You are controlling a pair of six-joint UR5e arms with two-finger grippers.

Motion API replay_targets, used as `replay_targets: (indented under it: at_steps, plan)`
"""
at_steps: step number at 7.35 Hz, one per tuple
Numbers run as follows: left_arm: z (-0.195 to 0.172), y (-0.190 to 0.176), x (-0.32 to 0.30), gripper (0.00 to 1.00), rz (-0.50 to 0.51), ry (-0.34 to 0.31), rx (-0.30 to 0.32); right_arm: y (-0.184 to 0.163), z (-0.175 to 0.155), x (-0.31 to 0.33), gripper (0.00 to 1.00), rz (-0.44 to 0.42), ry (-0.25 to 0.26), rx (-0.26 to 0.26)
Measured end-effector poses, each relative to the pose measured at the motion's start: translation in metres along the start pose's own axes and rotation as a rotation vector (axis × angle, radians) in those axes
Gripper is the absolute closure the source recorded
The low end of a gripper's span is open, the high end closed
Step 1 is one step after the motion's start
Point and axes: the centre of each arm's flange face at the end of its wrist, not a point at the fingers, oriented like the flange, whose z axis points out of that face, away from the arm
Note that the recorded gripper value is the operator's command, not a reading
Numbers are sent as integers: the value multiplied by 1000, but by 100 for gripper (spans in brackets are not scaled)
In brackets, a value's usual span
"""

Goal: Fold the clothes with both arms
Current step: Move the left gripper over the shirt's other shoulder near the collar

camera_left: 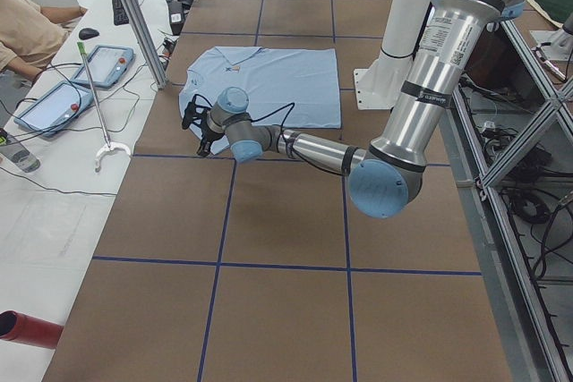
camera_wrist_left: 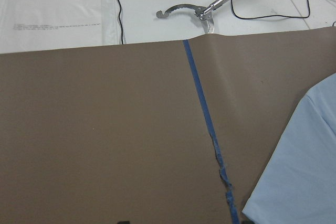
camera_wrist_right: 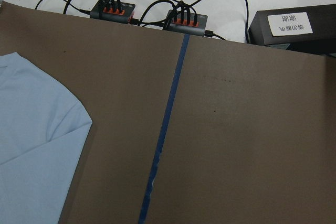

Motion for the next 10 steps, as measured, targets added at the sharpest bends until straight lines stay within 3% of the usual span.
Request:
replay_targets:
  at_steps: [2, 4, 10]
  plan:
    - [47, 32, 40, 41, -53, -20, 16, 2, -1, 6, 0, -5, 1, 0]
    - [73, 48, 47, 42, -66, -51, 10, 2, -1, 7, 0, -5, 3, 1]
    - [95, 53, 49, 47, -51, -83, 0, 2, 1, 8, 0, -5, 8, 0]
